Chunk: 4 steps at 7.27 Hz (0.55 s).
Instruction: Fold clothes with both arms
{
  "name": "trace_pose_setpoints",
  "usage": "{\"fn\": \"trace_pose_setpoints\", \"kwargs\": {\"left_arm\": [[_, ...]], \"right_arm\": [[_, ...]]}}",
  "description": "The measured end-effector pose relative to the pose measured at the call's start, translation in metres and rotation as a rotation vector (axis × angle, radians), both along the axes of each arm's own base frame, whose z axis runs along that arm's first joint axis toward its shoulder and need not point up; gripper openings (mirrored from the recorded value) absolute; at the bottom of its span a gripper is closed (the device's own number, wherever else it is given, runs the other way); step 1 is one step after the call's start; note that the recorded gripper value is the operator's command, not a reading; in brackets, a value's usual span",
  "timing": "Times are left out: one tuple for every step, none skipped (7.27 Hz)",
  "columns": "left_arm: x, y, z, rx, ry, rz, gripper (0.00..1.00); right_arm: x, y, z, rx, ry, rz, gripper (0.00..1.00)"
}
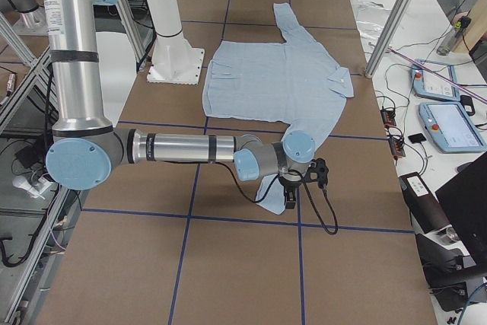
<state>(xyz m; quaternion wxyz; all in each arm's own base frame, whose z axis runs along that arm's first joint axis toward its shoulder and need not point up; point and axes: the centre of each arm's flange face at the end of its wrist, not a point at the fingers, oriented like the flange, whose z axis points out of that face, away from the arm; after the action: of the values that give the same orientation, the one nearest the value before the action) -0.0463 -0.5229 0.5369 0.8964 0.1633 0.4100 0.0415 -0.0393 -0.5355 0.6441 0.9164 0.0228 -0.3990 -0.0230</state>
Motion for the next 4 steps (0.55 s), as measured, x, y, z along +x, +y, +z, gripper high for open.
{"fn": "trace_pose_setpoints", "kwargs": {"left_arm": [[0.0,0.0,-0.002,0.003,0.0,0.0,1.0],[0.0,0.0,-0.002,0.003,0.001,0.0,1.0],[0.0,0.0,-0.002,0.002,0.003,0.001,1.0],[0.002,0.001,0.0,-0.004,0.023,0.01,1.0]], "right_arm": [[-0.012,-0.009,0.011,0.03,0.023,-0.044,0.9],[-0.019,-0.016,0.029,0.07,0.038,-0.105,0.9],[-0.023,-0.022,0.046,0.106,0.046,-0.168,0.88],[-0.026,-0.025,0.059,0.123,0.051,-0.209,0.84]]}}
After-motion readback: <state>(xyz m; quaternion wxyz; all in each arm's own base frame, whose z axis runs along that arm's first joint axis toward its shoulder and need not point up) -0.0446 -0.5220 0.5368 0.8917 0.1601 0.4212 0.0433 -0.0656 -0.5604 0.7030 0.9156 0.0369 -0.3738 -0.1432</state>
